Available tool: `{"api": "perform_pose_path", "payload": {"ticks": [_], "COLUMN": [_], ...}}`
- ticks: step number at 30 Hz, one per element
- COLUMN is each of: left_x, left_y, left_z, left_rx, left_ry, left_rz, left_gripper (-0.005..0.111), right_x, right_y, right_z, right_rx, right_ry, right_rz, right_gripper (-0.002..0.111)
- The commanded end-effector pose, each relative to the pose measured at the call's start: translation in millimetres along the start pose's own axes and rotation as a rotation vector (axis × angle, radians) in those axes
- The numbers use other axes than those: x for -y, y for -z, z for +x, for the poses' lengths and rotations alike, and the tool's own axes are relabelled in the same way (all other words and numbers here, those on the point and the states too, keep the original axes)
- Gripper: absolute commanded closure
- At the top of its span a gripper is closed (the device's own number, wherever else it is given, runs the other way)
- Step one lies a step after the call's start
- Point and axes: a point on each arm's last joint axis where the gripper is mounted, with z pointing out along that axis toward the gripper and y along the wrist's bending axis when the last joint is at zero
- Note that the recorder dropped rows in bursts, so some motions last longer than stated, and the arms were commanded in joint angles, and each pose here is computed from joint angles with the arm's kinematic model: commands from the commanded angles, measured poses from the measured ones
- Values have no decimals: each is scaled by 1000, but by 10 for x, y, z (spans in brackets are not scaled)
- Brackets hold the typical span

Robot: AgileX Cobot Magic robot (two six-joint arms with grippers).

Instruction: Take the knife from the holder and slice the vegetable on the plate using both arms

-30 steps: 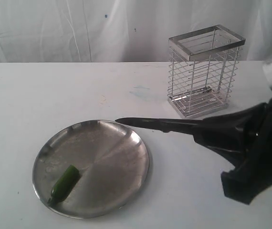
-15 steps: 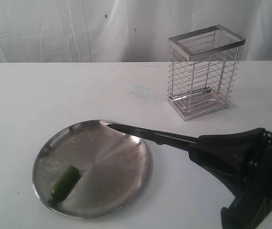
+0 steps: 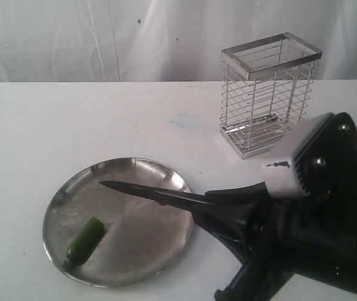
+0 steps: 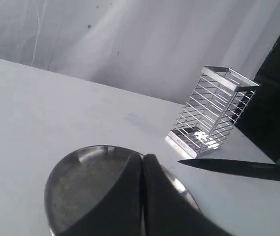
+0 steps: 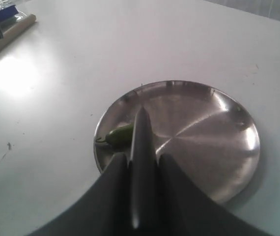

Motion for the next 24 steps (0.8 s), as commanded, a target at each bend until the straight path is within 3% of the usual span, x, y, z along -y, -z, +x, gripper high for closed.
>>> {"api": "perform_pose_path", "payload": {"ticks": [1, 7, 12, 17, 22, 24], "left_x": [9, 317, 530, 443, 189, 198], "left_y": [10, 139, 39, -390, -683, -736], "left_z": [62, -399, -664, -368, -175, -134], "left_rx": [-90, -139, -281, -481, -365, -350], "left_ry": [111, 6, -190, -167, -204, -219], "left_rz": [0, 90, 132, 90, -60, -51], "left_gripper": [107, 107, 107, 107, 107, 107], "right_x": [-74, -135, -156, -169, -168, -162], "right_y": [-2, 28, 61, 92, 92, 89], "right_z": [-132, -321, -483, -606, -608, -617], "right_rx": [69, 121, 168, 207, 209, 220], "right_ry": [23, 23, 14, -28, -53, -56], "right_rz": [-20, -47, -54, -61, -62, -56], "right_gripper": [105, 105, 105, 105, 105, 105]}}
